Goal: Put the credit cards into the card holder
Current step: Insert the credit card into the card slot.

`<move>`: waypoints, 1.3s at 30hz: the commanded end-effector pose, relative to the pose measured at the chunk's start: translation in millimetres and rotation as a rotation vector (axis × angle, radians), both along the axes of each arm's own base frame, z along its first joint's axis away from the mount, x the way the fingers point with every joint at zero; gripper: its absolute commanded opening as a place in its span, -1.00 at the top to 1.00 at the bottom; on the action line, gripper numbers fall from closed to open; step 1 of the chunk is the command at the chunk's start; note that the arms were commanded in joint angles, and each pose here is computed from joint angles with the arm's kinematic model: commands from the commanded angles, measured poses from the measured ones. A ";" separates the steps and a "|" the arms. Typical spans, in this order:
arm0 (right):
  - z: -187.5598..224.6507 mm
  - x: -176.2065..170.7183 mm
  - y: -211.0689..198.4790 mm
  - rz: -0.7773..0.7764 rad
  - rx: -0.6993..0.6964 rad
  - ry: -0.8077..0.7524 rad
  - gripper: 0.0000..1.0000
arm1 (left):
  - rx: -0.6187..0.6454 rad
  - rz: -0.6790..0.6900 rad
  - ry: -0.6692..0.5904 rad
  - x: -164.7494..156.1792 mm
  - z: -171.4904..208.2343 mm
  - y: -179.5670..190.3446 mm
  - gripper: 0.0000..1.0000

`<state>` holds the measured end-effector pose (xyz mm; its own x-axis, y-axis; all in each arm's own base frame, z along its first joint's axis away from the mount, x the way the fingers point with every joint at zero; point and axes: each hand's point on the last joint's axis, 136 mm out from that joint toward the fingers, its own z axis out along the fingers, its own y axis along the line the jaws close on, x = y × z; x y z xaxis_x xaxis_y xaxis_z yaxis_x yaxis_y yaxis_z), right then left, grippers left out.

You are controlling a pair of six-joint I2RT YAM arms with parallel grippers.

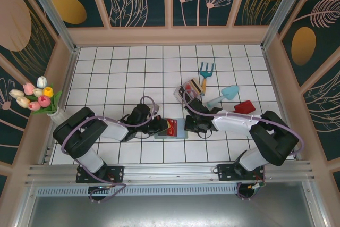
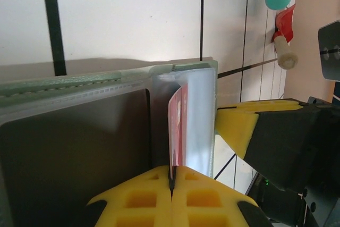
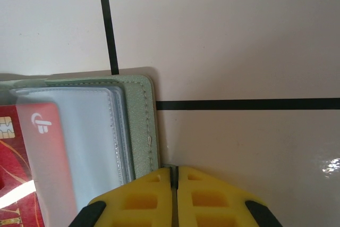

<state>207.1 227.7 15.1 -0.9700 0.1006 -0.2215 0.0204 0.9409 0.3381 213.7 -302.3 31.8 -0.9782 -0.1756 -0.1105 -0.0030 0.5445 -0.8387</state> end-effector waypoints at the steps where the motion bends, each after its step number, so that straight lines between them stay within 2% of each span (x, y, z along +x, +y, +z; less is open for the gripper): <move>1: -18.1 -10.3 -0.1 0.013 -0.005 0.048 0.92 | 0.019 0.007 0.027 -2.3 -4.5 -4.3 0.93; 8: -17.9 -14.2 8.7 0.001 0.061 0.071 0.98 | 0.036 0.055 0.017 4.7 -2.9 -13.5 0.91; 15: -11.3 -13.6 15.0 -0.010 0.114 0.061 0.98 | 0.016 0.045 0.007 4.2 1.1 -31.1 0.76; 21: -11.1 -14.1 14.0 -0.014 0.112 0.063 0.98 | 0.044 0.030 0.023 1.7 -12.6 -38.9 0.54; 25: -8.2 -11.2 10.9 -0.019 0.092 0.049 0.93 | 0.059 0.027 0.006 1.4 -8.3 -35.7 0.32; 29: 11.1 1.0 7.8 -0.022 0.069 -0.005 0.73 | 0.144 0.040 -0.048 6.5 1.6 -23.6 0.13; 33: 41.3 14.3 3.4 -0.010 0.090 -0.065 0.42 | 0.288 0.086 -0.101 13.6 7.7 0.1 -0.08; 36: 69.4 26.4 -4.6 -0.006 0.127 -0.116 0.02 | 0.317 0.090 -0.142 17.7 21.2 4.7 -0.25; 39: 91.5 42.0 -21.6 -0.034 0.141 -0.173 -0.13 | 0.303 0.085 -0.178 22.9 34.3 0.9 -0.43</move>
